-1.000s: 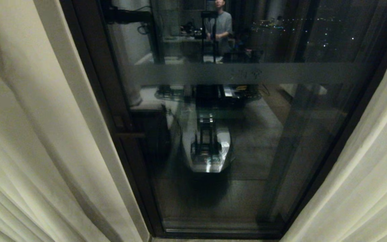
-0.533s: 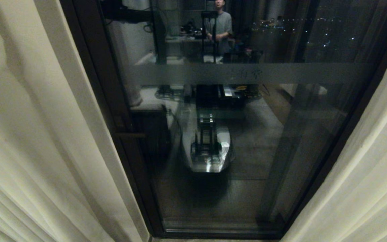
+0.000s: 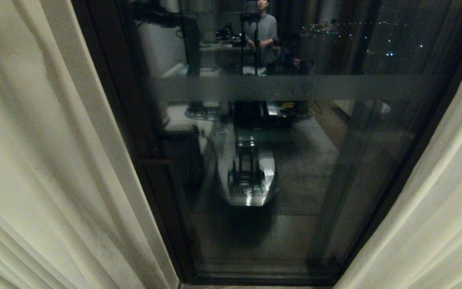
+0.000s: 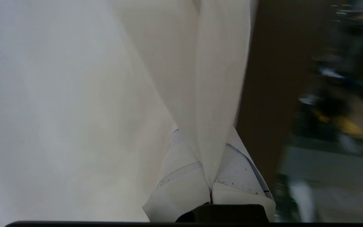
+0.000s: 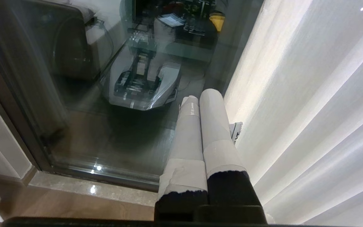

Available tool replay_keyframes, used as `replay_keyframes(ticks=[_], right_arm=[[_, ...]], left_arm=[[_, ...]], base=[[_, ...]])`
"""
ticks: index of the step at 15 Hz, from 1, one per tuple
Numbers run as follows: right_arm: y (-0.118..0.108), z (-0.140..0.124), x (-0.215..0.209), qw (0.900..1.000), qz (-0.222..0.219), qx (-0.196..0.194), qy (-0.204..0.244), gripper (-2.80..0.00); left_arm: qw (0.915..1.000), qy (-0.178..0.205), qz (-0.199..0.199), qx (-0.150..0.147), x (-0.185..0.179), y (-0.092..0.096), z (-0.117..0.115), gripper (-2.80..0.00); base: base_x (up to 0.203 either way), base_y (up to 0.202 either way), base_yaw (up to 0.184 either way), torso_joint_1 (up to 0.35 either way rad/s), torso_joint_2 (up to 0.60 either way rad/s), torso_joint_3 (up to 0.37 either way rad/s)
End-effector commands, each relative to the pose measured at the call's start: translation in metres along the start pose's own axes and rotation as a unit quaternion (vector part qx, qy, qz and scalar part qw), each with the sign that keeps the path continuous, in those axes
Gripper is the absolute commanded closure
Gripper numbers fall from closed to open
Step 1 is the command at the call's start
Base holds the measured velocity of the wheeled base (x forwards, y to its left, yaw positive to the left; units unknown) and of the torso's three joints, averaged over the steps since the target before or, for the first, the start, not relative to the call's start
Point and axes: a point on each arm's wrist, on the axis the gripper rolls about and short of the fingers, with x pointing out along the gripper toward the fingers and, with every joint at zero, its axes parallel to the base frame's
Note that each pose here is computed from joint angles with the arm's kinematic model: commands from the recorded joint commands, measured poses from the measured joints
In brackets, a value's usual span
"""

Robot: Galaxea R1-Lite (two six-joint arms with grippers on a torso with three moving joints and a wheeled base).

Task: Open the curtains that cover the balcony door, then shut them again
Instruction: Close the inner curtains on both sides

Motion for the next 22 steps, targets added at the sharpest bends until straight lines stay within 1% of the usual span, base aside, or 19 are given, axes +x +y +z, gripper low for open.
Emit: replay_keyframes(ticks=[1,4,6,9,12,16,22], right_arm=[[0.000,0.000,0.000,1.000,0.001,-0.001,0.001,0.00],[0.000,0.000,0.000,1.000,0.001,-0.001,0.001,0.00],[0.000,0.000,0.000,1.000,0.001,-0.001,0.001,0.00],[0.000,0.000,0.000,1.000,0.001,-0.001,0.001,0.00],[0.000,0.000,0.000,1.000,0.001,-0.001,0.001,0.00],[0.000,0.000,0.000,1.000,0.001,-0.001,0.001,0.00],[0.000,0.000,0.000,1.000,0.001,-0.001,0.001,0.00]], left_arm=[[0.9994,-0.003,-0.033,-0.007,-0.006,-0.017,0.002,0.00],[0.9978,-0.002,-0.065,-0.014,-0.009,-0.032,0.003,0.00],[0.9955,0.006,-0.092,-0.021,-0.015,-0.044,-0.001,0.00],[0.9901,0.021,-0.135,-0.031,-0.025,-0.062,-0.009,0.00],[0.9842,0.026,-0.170,-0.043,-0.030,-0.079,-0.011,0.00],[0.9835,0.022,-0.174,-0.045,-0.035,-0.080,-0.008,0.00],[0.9835,0.027,-0.173,-0.045,-0.043,-0.078,-0.011,0.00]], base=[[0.000,0.000,0.000,0.000,0.00,0.000],[0.000,0.000,0.000,0.000,0.00,0.000],[0.000,0.000,0.000,0.000,0.00,0.000],[0.000,0.000,0.000,0.000,0.00,0.000],[0.000,0.000,0.000,0.000,0.00,0.000],[0.000,0.000,0.000,0.000,0.00,0.000],[0.000,-0.016,0.002,0.000,0.00,0.001]])
